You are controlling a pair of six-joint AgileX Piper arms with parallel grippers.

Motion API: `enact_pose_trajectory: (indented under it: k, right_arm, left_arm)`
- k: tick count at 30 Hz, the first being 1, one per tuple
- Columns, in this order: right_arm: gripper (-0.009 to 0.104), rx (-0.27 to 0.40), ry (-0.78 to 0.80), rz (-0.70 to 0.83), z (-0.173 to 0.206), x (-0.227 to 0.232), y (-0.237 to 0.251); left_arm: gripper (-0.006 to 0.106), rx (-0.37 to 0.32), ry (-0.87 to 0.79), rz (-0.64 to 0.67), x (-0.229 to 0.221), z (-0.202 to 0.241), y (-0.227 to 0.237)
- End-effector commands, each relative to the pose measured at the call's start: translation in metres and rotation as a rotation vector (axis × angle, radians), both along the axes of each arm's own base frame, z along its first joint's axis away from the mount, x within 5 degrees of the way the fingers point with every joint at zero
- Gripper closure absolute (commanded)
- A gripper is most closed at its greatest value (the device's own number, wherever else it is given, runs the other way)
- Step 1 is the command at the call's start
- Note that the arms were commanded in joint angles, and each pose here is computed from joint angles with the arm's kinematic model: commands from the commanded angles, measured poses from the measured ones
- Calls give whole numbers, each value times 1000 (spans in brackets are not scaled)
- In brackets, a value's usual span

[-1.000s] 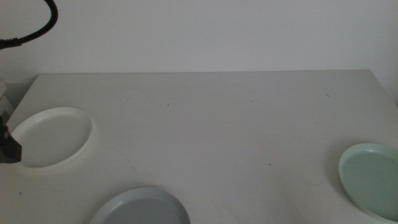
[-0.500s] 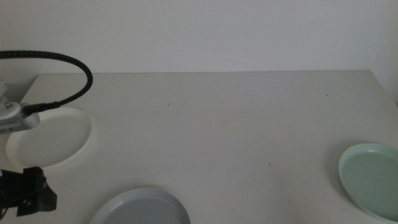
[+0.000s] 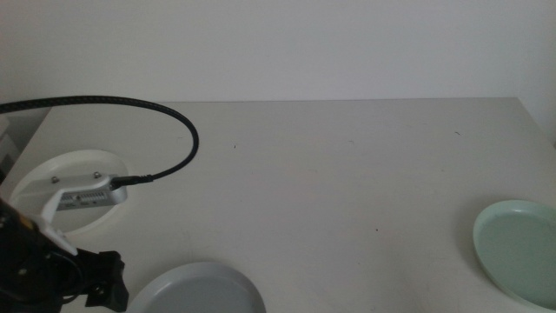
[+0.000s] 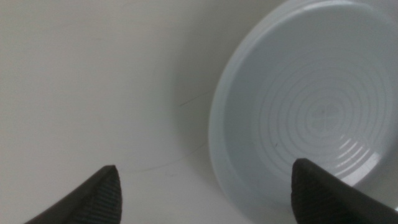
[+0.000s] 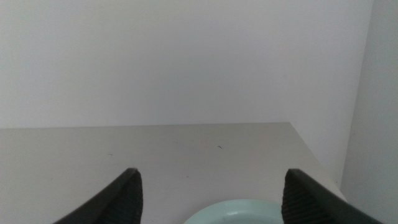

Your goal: Stack the three bowls on top of each other.

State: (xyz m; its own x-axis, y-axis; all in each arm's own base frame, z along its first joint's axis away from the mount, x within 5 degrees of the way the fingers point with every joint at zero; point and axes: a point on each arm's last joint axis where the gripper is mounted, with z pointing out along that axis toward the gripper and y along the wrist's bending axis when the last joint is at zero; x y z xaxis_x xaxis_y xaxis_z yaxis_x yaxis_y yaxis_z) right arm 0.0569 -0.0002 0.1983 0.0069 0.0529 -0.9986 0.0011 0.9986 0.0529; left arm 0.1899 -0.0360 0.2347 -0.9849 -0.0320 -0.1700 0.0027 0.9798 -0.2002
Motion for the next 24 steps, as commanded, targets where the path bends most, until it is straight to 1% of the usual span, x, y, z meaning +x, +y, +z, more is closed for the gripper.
enact_pose_trajectory:
  k: [1,4,12,14,22,23,24]
  right_arm:
    - [38,-17,-113,-5,11,-3,0]
    - [38,-17,-113,-5,11,-3,0]
    - [38,-17,-113,-5,11,-3,0]
    - [38,-17,-113,-5,11,-3,0]
    - [38,-17,-113,-5,11,-3,0]
    - [38,-17,-113,-5,11,-3,0]
    - [38,-17,-113,-5,11,-3,0]
  left_arm:
    - [-5,-3,-43,-9,10,1,-11]
    - [-5,10,-40,-49,17,-9,-22]
    - [-4,31,13,-84,35,-42,-38]
    - [-3,38,39,-87,37,-50,-40]
    - [13,49,110,-87,41,-68,-42]
    - [15,50,113,-88,41,-68,-42]
    - [21,50,113,-88,41,-69,-42]
